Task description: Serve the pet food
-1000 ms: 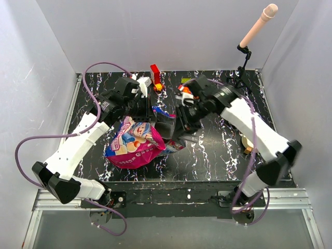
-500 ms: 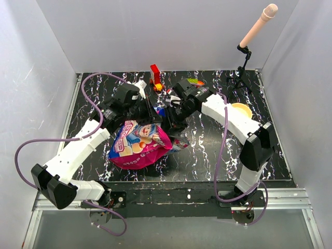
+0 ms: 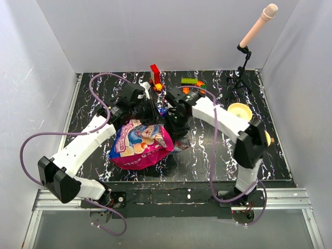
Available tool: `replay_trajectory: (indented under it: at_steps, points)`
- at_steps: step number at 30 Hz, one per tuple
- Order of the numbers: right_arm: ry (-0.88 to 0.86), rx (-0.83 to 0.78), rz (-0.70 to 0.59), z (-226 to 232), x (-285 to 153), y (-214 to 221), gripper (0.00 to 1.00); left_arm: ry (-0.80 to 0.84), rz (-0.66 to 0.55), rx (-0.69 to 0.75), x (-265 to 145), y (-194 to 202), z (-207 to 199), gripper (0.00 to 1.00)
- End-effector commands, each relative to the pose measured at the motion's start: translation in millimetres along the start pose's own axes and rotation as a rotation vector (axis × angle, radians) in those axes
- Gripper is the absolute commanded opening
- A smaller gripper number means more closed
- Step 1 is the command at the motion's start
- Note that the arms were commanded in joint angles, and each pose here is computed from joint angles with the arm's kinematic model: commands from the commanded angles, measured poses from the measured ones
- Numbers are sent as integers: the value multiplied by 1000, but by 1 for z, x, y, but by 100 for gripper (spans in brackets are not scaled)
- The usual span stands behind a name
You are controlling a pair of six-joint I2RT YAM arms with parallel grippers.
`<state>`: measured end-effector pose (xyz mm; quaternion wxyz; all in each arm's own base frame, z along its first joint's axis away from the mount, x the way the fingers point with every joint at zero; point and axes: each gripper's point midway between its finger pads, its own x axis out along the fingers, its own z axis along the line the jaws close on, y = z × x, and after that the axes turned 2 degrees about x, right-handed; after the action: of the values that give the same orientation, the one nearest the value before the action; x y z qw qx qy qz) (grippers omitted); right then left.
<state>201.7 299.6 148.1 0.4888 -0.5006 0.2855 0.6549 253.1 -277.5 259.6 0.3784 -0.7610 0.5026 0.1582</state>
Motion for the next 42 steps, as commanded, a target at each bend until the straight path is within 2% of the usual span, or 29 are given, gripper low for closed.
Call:
replay_trajectory:
  at_steps: [1,4,9,14,20,24,29,36,39,42]
  points:
    - [-207,-27,134,51,95,-35,1,90,-96,-26,-10,-26,-28,0]
    - [-343,-96,114,97,117,-60,1,56,-74,-42,2,-23,-19,0]
    - [-708,-172,32,169,99,-72,1,-3,-55,6,14,-24,-12,0]
    - [-1003,-189,0,195,72,-79,1,-29,-66,63,0,-27,-11,0]
    - [-1171,-242,-40,201,3,-70,1,-67,-140,145,-36,-33,-8,0]
    - [-1182,-179,-68,169,-23,-56,1,-48,-181,221,-57,-38,-16,0]
    - [-1145,-65,-59,128,-30,-28,1,10,-244,265,-65,-59,-40,0]
    - [-958,25,-90,98,-44,-8,1,2,-283,321,-82,-78,-57,0]
    - [-816,81,-91,86,-46,-6,1,-21,-270,316,-88,-67,-45,0]
    - [-717,68,-56,101,-47,-10,1,19,-233,262,-82,-50,-41,0]
